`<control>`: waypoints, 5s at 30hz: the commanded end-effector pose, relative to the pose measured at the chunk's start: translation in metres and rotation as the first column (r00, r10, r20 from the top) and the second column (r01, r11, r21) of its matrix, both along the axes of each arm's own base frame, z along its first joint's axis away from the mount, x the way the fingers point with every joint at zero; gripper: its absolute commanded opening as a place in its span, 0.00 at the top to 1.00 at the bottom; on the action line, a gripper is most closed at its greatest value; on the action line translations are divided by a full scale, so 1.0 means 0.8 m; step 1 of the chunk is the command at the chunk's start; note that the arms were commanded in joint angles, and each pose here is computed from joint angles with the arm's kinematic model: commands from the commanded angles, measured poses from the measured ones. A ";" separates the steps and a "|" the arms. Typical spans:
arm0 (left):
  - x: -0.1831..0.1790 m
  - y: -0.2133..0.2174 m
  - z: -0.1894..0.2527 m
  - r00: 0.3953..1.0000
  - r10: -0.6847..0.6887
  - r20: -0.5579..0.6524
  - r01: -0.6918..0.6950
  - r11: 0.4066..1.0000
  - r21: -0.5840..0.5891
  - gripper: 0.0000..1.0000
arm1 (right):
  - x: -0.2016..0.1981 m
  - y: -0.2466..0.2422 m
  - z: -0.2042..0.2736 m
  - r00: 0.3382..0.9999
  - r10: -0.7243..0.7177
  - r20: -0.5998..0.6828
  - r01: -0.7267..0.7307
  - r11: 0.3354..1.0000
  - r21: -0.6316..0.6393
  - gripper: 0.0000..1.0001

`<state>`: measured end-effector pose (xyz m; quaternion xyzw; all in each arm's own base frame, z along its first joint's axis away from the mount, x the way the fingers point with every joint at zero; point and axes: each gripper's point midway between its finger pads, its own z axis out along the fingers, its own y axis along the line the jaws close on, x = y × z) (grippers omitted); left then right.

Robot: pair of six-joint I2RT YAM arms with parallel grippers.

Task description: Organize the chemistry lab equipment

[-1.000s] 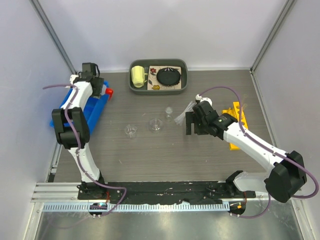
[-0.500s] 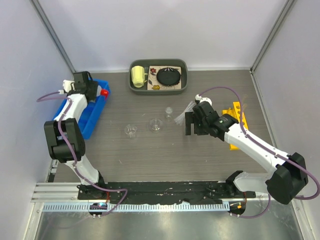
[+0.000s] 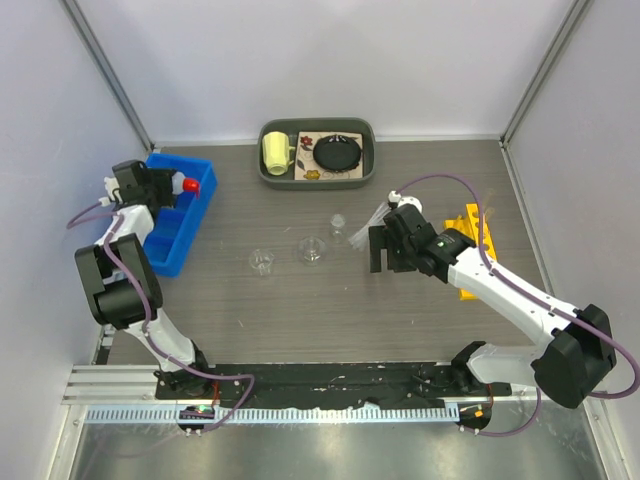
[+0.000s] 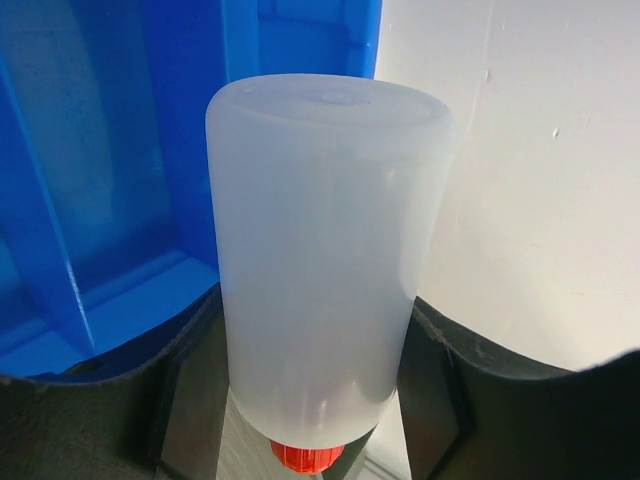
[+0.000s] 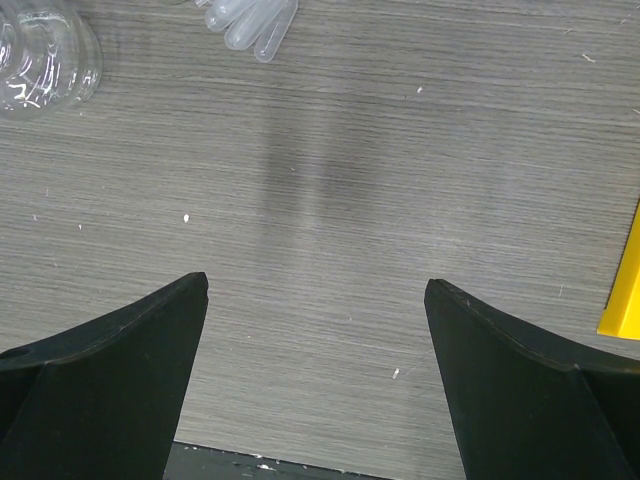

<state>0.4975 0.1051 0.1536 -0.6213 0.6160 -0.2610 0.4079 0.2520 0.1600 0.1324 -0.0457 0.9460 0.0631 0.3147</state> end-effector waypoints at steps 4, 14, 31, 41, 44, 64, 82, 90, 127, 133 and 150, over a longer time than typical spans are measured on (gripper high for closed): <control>0.009 0.001 0.003 0.989 -0.069 0.128 0.081 0.993 -0.086 0.62 | 0.007 0.014 0.018 0.999 0.014 0.042 -0.015 1.000 0.024 0.05; 0.012 0.006 -0.020 0.952 -0.056 0.301 0.114 0.977 -0.180 0.43 | 0.001 0.016 0.014 0.999 0.012 0.033 -0.012 1.000 0.016 0.05; 0.002 0.007 0.018 0.893 -0.070 0.446 0.160 0.973 -0.168 0.00 | -0.007 0.022 0.014 0.999 0.016 0.034 -0.016 1.000 0.013 0.04; -0.041 -0.021 0.038 0.880 -0.094 0.465 0.198 0.964 -0.179 0.00 | -0.011 0.028 0.027 0.998 0.021 0.064 -0.022 0.999 0.024 0.05; -0.061 -0.036 0.051 0.877 -0.112 0.468 0.213 0.962 -0.169 0.00 | -0.010 0.032 0.031 0.997 0.027 0.069 -0.029 0.999 0.031 0.05; -0.266 -0.118 0.118 0.904 -0.424 0.054 0.400 0.884 0.241 0.00 | 0.036 0.161 0.142 0.947 0.249 0.203 -0.302 0.906 0.296 0.01; -0.262 -0.096 0.058 0.664 -0.410 -0.625 0.724 0.561 0.401 0.00 | 0.062 0.254 0.177 0.907 0.358 0.221 -0.417 0.831 0.368 0.00; -0.234 -0.047 0.045 0.581 -0.207 -0.787 0.768 0.461 0.446 0.00 | 0.031 0.232 0.132 0.907 0.374 0.194 -0.419 0.846 0.329 0.00; -0.129 -0.040 -0.088 0.452 -0.249 -0.856 0.875 0.311 0.372 0.57 | -0.054 0.148 0.122 0.913 0.324 0.247 -0.400 0.829 0.391 0.00; -0.135 -0.055 -0.099 0.440 -0.309 -0.843 0.883 0.318 0.345 0.72 | -0.057 0.145 0.116 0.919 0.316 0.235 -0.387 0.834 0.394 0.01; -0.189 -0.175 -0.095 0.333 -0.442 -0.833 0.943 0.166 0.288 1.00 | -0.062 0.132 0.130 0.929 0.282 0.241 -0.360 0.842 0.402 0.00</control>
